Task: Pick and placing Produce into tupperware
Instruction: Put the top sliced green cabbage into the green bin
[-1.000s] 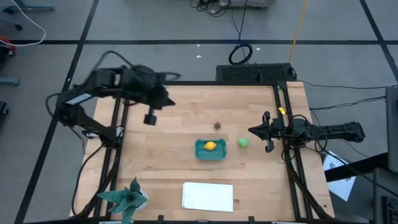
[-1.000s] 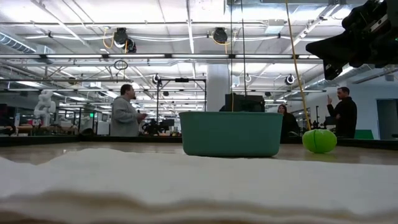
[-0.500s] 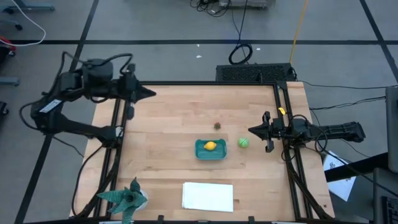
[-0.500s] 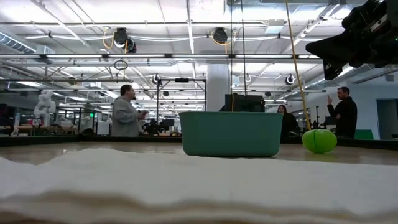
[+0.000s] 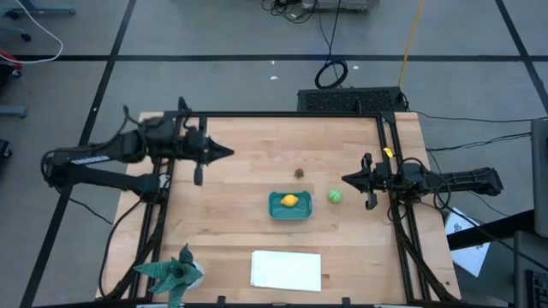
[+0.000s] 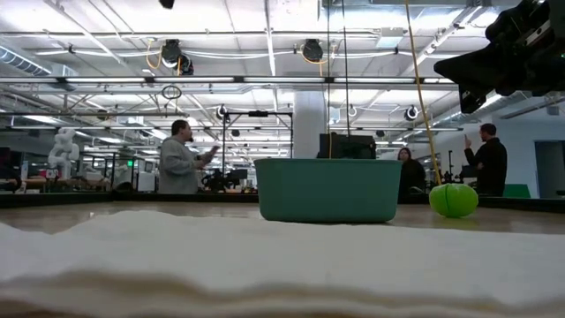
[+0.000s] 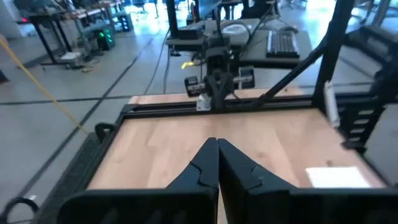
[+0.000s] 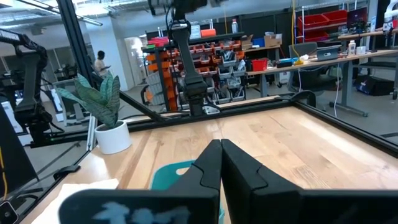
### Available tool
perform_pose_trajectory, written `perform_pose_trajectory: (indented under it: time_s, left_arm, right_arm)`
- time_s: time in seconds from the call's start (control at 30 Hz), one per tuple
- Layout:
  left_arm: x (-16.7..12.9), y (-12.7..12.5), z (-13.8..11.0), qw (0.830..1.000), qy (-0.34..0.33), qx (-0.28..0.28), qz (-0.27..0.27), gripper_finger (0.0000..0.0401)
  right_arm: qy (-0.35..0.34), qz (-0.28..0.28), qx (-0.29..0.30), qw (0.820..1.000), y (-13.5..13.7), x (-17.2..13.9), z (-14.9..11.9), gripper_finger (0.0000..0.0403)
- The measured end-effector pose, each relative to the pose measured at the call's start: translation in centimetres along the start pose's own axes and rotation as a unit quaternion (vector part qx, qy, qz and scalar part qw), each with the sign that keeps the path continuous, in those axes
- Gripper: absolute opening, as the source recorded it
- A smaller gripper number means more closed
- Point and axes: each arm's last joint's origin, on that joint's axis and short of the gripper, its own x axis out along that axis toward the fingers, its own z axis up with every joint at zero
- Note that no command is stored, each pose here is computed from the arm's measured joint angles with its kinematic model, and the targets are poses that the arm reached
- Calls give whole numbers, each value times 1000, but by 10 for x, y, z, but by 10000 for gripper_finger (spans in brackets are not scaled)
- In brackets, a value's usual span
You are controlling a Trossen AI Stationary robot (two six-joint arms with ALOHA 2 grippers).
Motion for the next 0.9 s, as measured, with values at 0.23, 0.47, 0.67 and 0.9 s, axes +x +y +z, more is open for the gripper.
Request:
perform_pose_trajectory:
  time_s: [0.23,0.47,0.67,0.9]
  left_arm:
    - [4,-12,-38,998,-52,23,7,0]
    - [-7,-20,-58,996,-83,18,8,0]
    - [-20,-21,-77,997,-72,16,36,0]
    - [-32,-23,-99,996,-80,1,49,0]
  right_arm:
    - [3,1,-4,1000,0,0,-1,0]
    - [2,2,-4,1000,0,0,0,0]
    - [0,2,-5,1000,0,0,0,0]
    - [0,2,-5,1000,0,0,0,0]
